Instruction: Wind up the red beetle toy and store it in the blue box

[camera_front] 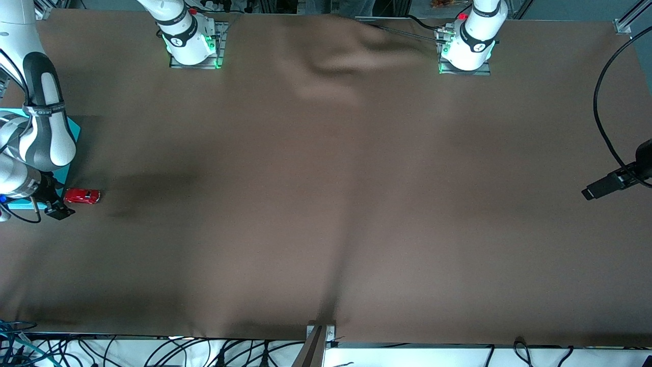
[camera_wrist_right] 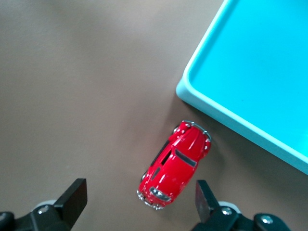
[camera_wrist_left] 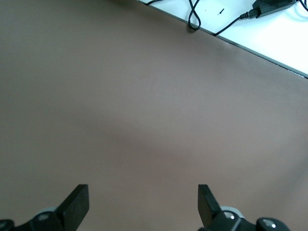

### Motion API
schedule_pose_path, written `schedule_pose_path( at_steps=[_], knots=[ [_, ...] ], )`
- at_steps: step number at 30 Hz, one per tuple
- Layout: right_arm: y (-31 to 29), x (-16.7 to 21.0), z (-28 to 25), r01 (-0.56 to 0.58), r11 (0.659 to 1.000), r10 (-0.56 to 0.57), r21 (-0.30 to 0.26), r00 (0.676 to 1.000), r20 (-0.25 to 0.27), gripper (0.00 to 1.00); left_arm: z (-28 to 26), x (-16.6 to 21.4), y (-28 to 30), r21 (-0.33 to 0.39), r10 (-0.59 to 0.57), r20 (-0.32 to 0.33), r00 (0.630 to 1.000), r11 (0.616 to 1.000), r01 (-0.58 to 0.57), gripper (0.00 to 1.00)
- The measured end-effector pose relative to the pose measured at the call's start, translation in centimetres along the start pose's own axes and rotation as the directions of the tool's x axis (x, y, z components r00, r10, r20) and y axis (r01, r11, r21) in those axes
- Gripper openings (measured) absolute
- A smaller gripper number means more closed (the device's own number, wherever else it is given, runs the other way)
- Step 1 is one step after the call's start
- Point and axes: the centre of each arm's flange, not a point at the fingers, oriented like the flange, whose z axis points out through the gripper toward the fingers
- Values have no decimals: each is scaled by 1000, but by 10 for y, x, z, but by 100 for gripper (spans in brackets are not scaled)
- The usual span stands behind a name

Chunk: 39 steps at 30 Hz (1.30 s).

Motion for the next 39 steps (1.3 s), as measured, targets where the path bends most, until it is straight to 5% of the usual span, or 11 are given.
schedule_pose_path(
  at_steps=[19,29,39],
  knots=[
    [6,2,12,-12,1000,12,-12,1000,5,99,0,1,-2,0,-3,0,1000,1000,3,100],
    [6,3,11,-43,999,43,-8,999,3,47,0,0,-1,0,-2,0,1000,1000,2,100],
    [3,0,9,-39,999,39,0,999,3,47,0,0,-1,0,-1,0,1000,1000,1,100]
  ],
)
